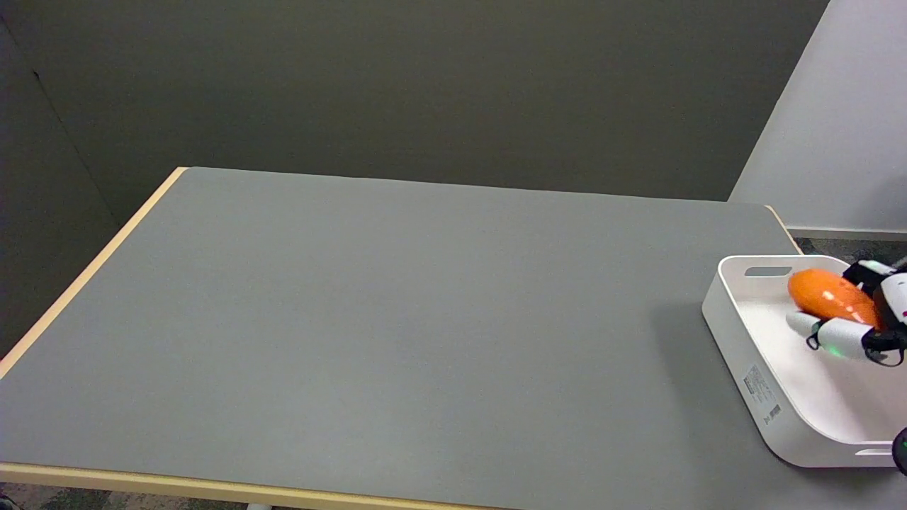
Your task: Place mango into white box.
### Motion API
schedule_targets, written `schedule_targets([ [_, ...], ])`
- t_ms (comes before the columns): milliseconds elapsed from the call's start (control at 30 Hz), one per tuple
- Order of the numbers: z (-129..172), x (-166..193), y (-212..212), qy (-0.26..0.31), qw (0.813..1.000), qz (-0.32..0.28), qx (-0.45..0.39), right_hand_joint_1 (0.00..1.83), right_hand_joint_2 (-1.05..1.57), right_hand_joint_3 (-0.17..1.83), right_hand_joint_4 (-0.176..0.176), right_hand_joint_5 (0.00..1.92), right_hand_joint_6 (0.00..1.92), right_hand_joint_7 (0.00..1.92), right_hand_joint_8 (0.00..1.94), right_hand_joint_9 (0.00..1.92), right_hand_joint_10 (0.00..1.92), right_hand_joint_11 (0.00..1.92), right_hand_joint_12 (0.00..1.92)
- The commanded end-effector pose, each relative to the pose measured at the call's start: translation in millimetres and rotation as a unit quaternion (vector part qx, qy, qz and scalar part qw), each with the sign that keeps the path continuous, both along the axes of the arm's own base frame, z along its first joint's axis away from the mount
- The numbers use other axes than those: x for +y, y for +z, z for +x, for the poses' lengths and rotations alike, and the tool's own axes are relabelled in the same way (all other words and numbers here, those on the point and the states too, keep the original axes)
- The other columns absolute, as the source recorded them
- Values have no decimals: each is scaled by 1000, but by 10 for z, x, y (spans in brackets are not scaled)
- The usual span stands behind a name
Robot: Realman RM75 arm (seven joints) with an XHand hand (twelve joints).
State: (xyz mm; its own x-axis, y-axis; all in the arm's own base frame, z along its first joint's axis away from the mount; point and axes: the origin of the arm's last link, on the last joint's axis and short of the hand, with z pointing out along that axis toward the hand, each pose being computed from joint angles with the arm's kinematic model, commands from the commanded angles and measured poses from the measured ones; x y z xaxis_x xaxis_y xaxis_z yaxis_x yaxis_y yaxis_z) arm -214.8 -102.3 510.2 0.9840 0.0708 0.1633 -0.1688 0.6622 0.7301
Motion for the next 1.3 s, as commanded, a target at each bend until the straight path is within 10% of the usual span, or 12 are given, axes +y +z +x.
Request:
schedule_targets([
  [33, -167, 12, -135, -53, 998, 17, 4, 585, 641, 902, 126, 409, 867, 587, 919, 539, 1386, 357, 1605],
  [133, -172, -10, -136, -51, 999, 18, -1, 377, 554, 875, 65, 204, 461, 241, 334, 144, 592, 71, 1167],
  [267, -147, -49, -129, -42, 999, 17, 0, 303, 452, 894, 30, 37, 385, 40, 154, 4, 307, -1, 938],
  [567, -2, -206, -85, -6, 1000, 24, 10, 315, 468, 901, 19, 27, 245, -1, 85, -1, 133, -1, 735],
  [733, 245, -304, -48, 126, 991, 20, -35, 319, 453, 893, 8, 38, 156, 0, 40, -1, 61, -1, 668],
  [967, 553, -669, -168, 318, 923, 95, -197, 203, 477, 879, 6, 10, 94, -1, 4, -1, 25, -1, 593],
  [1300, 541, -1587, -1288, 270, 861, 337, -271, 134, 512, 918, 35, 36, 203, -1, 1, -1, -1, -1, 175],
])
